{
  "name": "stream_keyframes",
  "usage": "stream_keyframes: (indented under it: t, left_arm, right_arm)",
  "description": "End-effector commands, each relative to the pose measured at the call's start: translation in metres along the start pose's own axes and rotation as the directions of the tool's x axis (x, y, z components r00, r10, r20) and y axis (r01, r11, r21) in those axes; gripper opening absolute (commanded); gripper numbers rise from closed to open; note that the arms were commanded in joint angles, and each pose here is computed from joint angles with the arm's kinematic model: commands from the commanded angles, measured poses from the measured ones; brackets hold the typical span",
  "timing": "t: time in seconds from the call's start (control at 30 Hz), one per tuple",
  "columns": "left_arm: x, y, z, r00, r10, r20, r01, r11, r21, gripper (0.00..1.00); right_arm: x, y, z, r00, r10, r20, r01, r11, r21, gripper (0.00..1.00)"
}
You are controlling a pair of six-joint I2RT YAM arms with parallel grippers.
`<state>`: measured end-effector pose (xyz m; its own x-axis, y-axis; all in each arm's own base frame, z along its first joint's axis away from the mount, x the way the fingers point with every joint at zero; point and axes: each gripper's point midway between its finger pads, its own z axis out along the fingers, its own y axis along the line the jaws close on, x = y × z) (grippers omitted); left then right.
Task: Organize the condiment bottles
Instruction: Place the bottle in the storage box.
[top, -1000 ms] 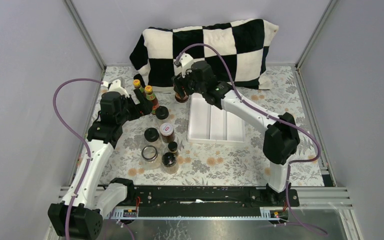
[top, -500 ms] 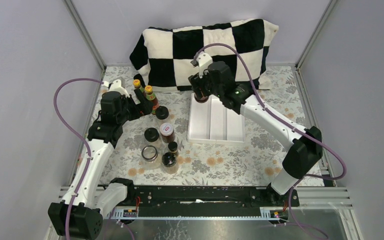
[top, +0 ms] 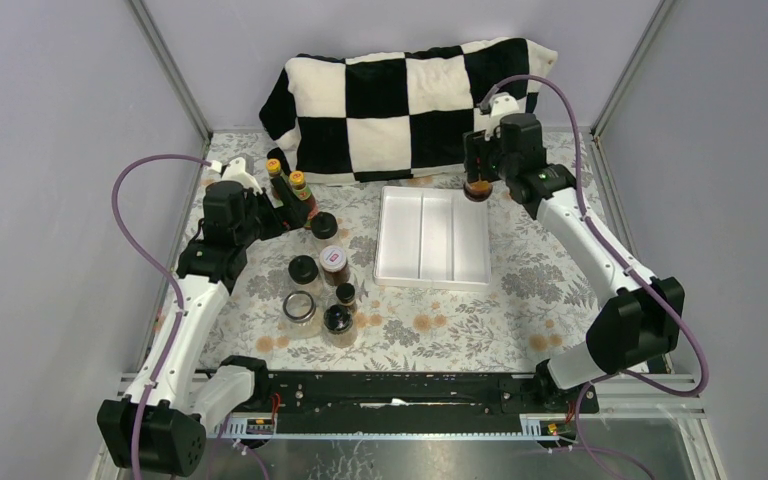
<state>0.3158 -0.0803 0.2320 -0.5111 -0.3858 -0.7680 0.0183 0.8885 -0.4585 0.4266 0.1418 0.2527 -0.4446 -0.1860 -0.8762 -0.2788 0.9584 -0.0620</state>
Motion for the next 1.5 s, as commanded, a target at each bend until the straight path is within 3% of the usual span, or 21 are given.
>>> stream_keyframes:
  t: [0.0, 0.5, 0.87, 1.47]
  left_arm:
    - [-0.007, -0.006, 0.002, 1.0, -0.003, 0.025, 0.002, 0.999, 0.036, 0.99]
    - [-0.003, -0.005, 0.001, 1.0, 0.0, 0.024, -0.001, 0.999, 0.035, 0.99]
    - [-0.003, -0.004, 0.001, 1.0, 0.0, 0.024, -0.001, 0.999, 0.032, 0.99]
    - [-0.006, -0.001, 0.002, 0.999, 0.008, 0.034, -0.008, 1.0, 0.016, 0.99]
  right_arm:
    - [-0.047, -0.012, -0.016, 0.982, 0.073, 0.171, -0.07, 0.997, -0.021, 0.37]
    - [-0.005, -0.014, 0.02, 0.983, 0.125, 0.135, -0.122, 0.992, -0.031, 0.36]
    - [0.008, -0.018, 0.043, 0.978, 0.114, 0.174, -0.115, 0.993, -0.002, 0.36]
    - [0.03, -0.025, 0.095, 0.986, 0.112, 0.127, -0.12, 0.991, 0.058, 0.35]
